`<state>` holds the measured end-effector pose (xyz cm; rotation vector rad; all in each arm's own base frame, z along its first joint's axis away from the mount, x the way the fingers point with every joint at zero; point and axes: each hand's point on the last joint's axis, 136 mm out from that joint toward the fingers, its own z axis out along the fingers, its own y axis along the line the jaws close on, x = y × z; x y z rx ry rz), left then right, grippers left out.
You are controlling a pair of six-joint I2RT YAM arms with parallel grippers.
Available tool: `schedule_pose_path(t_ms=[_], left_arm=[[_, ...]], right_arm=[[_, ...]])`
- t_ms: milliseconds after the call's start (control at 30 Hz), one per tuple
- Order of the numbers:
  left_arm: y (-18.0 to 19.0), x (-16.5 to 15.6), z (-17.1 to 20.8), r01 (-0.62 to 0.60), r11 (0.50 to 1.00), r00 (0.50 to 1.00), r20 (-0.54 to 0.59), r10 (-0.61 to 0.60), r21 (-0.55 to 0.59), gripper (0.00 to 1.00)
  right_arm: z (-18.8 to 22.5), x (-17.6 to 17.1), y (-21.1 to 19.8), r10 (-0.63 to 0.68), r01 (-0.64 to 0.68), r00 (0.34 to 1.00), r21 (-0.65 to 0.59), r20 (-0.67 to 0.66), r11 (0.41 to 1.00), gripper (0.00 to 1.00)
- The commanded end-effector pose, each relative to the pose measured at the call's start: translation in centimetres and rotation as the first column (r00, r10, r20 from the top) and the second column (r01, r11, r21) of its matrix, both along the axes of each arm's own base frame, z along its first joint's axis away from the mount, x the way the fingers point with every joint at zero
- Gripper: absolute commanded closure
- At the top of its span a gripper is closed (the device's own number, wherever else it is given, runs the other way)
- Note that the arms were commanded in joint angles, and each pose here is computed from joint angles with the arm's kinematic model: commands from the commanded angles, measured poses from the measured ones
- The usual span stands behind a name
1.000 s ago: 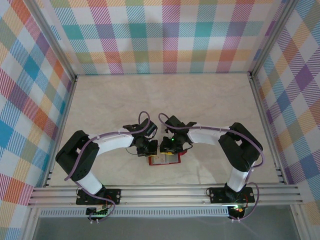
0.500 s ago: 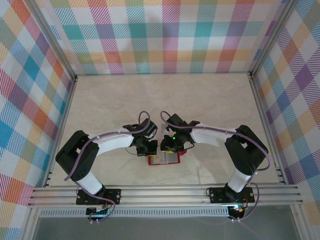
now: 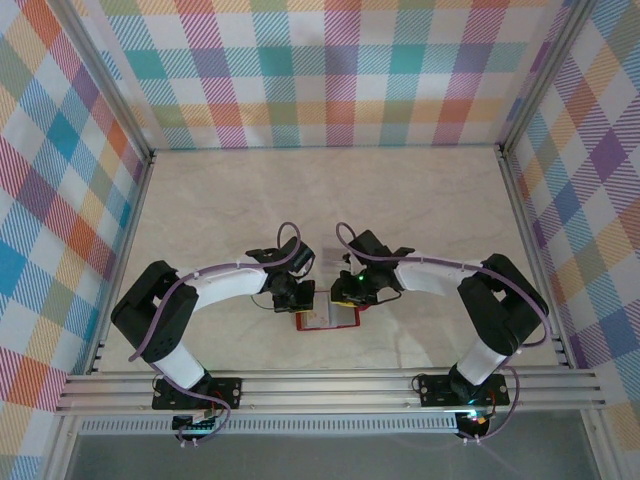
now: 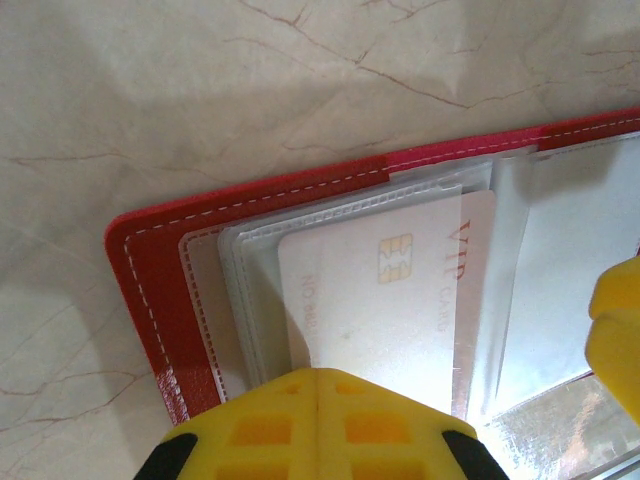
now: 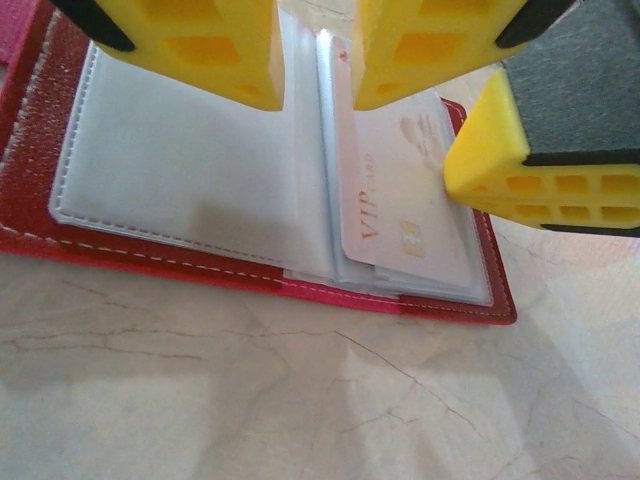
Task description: Take the credit cards out of the card holder
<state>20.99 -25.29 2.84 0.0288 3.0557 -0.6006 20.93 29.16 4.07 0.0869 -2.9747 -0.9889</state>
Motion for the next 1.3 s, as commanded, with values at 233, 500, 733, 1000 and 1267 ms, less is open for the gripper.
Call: schedule_pose_path(t_ms=[233, 500, 733, 1000, 1267], left_arm=[[1.5, -0.9, -1.3, 0.013, 0.996, 0.999, -0.034, -0.010, 0.088, 0.98], [1.5, -1.0, -1.2, 0.013, 0.996, 0.999, -0.037, -0.010, 0.093, 0.98], [1.5, -1.1, -1.3, 0.015, 0.995, 0.999, -0.042, -0.011, 0.095, 0.98], [1.5, -1.1, -1.4, 0.014, 0.996, 0.999, -0.045, -0.010, 0.093, 0.98], [1.6, -1.1, -1.4, 0.012, 0.995, 0.999, -0.044, -0.007, 0.100, 0.98]], right_arm=[[-0.4, 0.1, 1.1, 0.056, -0.059, 0.998, 0.094, 0.033, 0.994, 0.83], [-1.2, 0.0, 2.2, 0.069, -0.069, 0.998, 0.148, 0.007, 0.987, 0.83], [-2.4, -0.2, 2.4, 0.068, -0.062, 0.997, 0.148, -0.034, 0.987, 0.82], [-1.8, -0.4, 3.3, 0.077, -0.067, 0.996, 0.226, -0.035, 0.972, 0.83], [-1.6, -0.4, 2.9, 0.067, -0.061, 0.998, 0.214, -0.021, 0.975, 0.91]])
